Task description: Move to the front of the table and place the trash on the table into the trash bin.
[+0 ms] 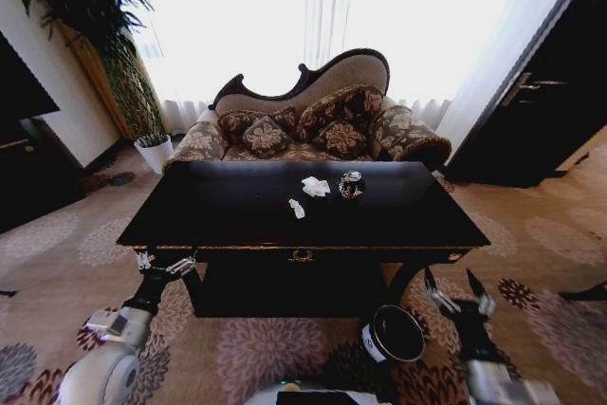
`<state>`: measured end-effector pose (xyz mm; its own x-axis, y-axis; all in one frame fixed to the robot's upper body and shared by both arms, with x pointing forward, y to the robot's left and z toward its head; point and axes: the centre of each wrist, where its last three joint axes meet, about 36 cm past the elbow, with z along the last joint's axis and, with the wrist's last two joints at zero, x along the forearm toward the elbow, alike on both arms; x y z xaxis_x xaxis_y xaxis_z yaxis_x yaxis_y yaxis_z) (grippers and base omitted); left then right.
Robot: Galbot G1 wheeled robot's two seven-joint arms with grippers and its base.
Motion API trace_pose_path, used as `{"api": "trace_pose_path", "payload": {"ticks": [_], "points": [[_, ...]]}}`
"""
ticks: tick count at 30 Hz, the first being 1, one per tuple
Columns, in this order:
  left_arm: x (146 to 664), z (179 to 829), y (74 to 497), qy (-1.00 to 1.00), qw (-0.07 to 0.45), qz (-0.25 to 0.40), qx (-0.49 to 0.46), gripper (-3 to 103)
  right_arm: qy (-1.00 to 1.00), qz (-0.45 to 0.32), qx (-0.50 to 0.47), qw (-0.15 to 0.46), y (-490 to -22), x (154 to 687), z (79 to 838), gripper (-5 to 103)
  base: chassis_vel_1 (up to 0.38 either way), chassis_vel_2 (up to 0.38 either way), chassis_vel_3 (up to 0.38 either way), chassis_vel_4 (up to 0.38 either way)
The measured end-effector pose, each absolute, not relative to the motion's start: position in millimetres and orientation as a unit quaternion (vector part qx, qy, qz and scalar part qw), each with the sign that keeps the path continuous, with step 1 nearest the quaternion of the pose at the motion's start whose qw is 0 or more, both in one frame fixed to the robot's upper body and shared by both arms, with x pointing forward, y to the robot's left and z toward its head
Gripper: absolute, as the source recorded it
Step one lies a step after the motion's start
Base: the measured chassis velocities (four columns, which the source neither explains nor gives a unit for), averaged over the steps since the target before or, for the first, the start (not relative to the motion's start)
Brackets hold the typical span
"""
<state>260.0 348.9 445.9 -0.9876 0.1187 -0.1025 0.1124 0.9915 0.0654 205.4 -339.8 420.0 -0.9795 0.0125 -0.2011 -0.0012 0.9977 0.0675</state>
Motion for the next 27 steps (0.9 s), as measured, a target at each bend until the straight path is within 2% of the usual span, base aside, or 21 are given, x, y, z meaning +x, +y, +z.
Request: {"api": "trace_pose_path", "payload": {"ticks": [6,15,19,27], "points": [[260.0,445.9,348.9,0.996,0.053,0.030,0.058,100,0.996,0.041,-0.034,0.074,-341.8,239.9,431.4,100,0.000,0.000,0.000,0.000],[260.0,445.9,348.9,0.996,0.053,0.030,0.058,100,0.995,-0.013,-0.084,0.056,-359.3,294.5,462.3,100,0.000,0.000,0.000,0.000],[260.1,445.9,348.9,0.996,0.053,0.030,0.058,100,0.994,-0.033,-0.103,0.028,-372.0,331.9,466.9,100,0.000,0.000,0.000,0.000],[260.0,445.9,348.9,0.996,0.053,0.030,0.058,100,0.993,-0.026,-0.113,-0.025,-381.7,371.6,463.2,100,0.000,0.000,0.000,0.000]]}}
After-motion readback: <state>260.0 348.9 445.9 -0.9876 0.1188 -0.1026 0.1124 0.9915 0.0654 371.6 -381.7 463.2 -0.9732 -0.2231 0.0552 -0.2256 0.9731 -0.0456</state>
